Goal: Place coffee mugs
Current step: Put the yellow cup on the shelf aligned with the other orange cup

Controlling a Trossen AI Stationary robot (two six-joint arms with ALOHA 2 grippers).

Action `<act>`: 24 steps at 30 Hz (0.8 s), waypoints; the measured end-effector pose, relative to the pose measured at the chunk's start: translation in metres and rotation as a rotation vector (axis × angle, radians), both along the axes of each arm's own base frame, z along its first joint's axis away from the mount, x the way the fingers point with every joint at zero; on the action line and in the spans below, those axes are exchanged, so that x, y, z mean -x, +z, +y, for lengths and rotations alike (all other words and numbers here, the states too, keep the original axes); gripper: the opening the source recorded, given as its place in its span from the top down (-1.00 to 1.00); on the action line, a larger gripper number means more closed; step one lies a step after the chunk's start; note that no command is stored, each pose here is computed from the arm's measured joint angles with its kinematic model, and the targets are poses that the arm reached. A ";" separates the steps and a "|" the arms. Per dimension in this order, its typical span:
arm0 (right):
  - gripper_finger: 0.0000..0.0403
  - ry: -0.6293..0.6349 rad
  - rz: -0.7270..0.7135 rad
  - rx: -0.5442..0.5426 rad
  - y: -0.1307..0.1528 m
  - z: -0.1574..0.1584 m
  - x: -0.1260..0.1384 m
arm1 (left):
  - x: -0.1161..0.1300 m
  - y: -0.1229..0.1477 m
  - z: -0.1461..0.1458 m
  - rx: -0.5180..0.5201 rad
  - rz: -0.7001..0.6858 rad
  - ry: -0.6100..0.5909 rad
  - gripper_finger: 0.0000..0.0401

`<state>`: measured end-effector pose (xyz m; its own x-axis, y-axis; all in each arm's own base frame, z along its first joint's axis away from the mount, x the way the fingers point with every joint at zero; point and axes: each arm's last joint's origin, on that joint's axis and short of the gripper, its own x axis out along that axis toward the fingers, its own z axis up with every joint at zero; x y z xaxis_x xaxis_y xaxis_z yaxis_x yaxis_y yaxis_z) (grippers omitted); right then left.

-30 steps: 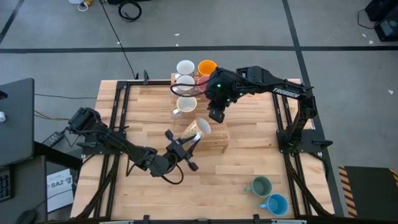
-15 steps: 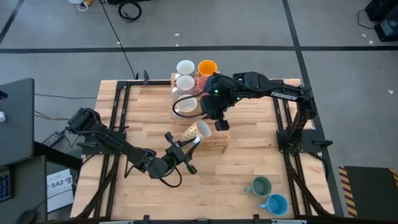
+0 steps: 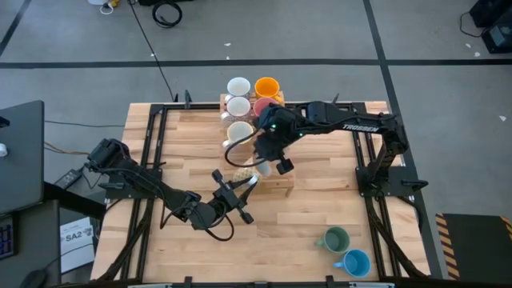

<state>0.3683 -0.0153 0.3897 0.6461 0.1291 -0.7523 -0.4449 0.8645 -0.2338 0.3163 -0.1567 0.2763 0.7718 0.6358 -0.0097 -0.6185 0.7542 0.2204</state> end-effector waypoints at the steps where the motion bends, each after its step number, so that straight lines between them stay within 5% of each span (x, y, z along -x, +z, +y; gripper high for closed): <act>1: 0.58 -0.005 -0.010 0.007 0.000 0.000 -0.001 | 0.000 0.000 0.000 0.000 0.000 0.000 0.59; 24: 0.58 0.193 -0.075 0.085 0.002 0.005 -0.003 | 0.000 0.000 0.000 -0.002 0.002 -0.001 0.59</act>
